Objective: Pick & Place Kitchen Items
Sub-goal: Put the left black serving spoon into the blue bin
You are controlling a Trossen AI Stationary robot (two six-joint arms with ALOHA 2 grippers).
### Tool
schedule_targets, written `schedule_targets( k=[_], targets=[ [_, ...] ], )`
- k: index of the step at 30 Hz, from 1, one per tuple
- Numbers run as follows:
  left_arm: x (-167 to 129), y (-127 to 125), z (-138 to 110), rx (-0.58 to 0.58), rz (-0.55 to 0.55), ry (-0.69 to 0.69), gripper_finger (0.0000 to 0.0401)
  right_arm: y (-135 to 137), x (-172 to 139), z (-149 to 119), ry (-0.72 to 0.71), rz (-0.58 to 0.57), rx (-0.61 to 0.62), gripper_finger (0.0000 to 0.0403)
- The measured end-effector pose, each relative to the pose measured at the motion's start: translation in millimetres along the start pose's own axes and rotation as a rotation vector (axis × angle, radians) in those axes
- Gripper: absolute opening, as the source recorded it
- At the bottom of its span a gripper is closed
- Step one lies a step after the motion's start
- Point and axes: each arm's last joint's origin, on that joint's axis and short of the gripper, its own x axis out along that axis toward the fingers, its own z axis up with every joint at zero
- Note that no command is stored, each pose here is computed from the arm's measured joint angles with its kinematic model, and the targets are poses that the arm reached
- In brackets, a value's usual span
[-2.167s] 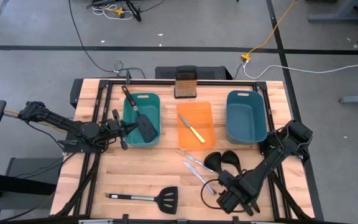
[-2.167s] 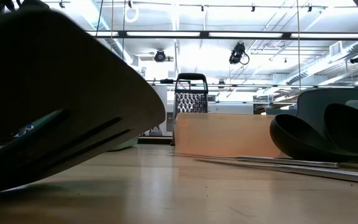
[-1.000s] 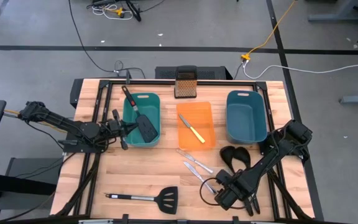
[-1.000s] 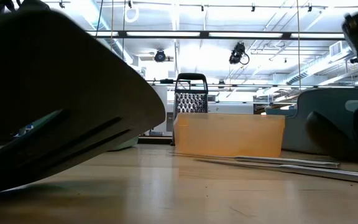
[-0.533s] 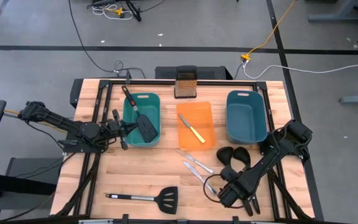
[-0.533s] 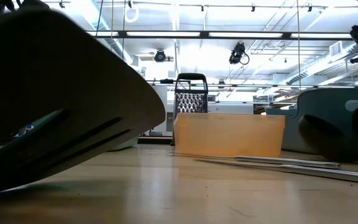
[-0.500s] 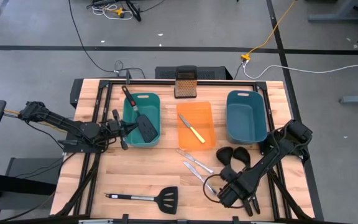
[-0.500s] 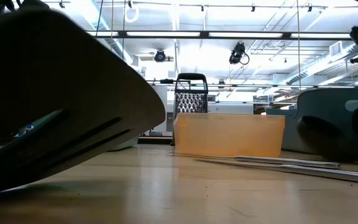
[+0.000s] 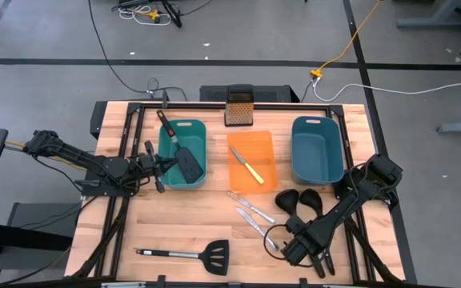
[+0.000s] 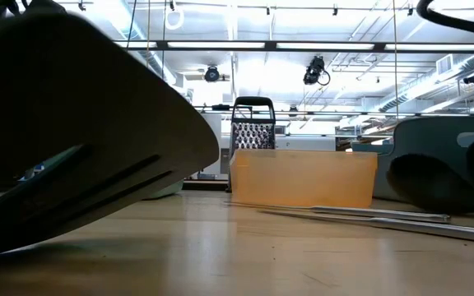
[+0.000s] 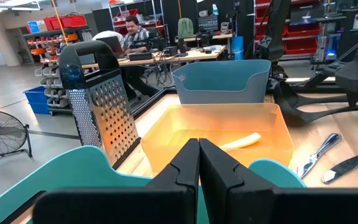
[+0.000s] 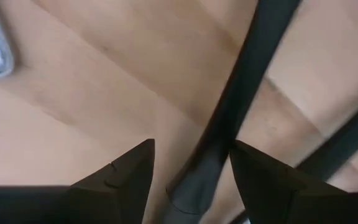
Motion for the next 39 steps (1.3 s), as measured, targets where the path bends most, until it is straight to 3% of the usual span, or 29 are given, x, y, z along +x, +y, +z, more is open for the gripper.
schedule_targets(
  k=[6, 14, 22, 27, 31, 39],
  targets=[
    [0, 0, 0, 0.002, 0.0, 0.002, 0.0016, -3, 13, 2, 0.004, 0.032, -0.001, 0.0197],
    [0, 0, 0, 0.001, 0.0, 0.002, 0.0016, -4, 19, 3, 0.031, 0.07, -0.023, 0.0088],
    [0, 0, 0, 0.001, 0.0, 0.002, 0.0016, 1, 8, 4, 0.068, 0.089, -0.074, 0.0083],
    [0, 0, 0, 0.0, 0.0, 0.001, 0.0016, 6, -17, 3, 0.034, 0.174, -0.089, 0.0083],
    [0, 0, 0, -0.002, 0.0, -0.001, 0.0016, 5, -52, 6, -0.081, 0.235, -0.104, 0.0083],
    [0, 0, 0, -0.013, 0.0, -0.004, 0.0016, -17, -130, 38, -0.403, 0.142, -0.223, 0.0083]
  ],
)
